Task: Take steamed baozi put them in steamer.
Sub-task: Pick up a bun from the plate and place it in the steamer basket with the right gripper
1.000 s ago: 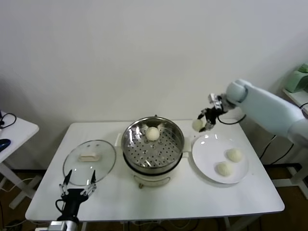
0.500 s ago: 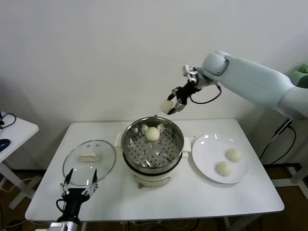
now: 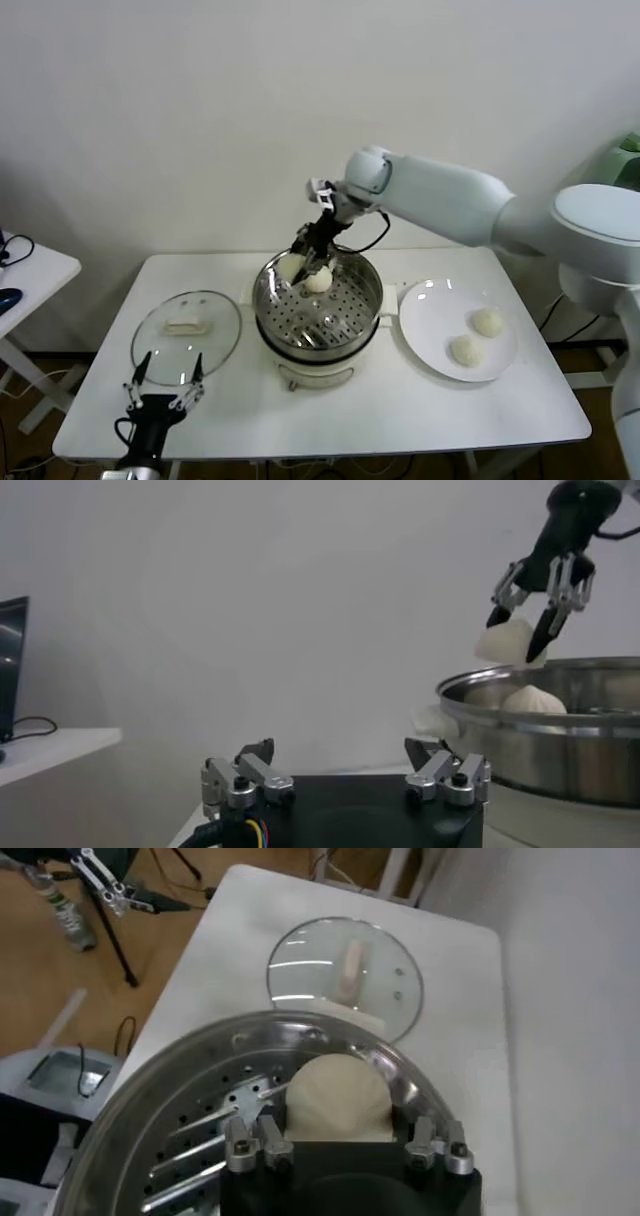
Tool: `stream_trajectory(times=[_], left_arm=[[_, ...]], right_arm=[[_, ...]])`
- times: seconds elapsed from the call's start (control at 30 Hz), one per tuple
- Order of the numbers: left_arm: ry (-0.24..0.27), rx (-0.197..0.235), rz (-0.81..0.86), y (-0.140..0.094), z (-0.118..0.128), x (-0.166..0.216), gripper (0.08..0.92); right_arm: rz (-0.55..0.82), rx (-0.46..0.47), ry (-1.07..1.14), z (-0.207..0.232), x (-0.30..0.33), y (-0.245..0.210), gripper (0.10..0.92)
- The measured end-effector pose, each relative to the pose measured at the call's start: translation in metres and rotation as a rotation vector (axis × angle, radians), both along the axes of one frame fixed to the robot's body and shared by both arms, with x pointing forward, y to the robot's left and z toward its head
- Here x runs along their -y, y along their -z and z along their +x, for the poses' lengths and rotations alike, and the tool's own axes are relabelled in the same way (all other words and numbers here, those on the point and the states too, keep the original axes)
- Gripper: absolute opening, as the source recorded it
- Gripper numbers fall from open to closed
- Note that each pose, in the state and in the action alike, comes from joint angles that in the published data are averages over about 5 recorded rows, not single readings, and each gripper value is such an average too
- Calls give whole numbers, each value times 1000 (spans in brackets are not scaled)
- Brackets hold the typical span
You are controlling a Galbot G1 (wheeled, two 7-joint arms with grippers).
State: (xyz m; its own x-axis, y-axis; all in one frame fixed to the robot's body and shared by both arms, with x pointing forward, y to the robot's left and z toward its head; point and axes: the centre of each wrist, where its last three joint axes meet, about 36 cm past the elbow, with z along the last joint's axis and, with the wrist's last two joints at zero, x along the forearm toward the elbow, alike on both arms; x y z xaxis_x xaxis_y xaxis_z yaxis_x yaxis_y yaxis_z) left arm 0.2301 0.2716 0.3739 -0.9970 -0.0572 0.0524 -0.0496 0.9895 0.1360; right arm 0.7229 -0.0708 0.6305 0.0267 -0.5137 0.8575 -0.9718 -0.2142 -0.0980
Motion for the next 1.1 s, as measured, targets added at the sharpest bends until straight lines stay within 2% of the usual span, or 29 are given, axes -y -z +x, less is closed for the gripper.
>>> stream_trajectory(times=[0.43,1.1], left_arm=[[-2,-7,-4,1,-5,-2,823],[-8,-4,-12,2,-2,-1,823]], right_arm=[[-58,-45,-30,-8,-19,40,679],[-97,-52,-55,-10,-21,59,679]])
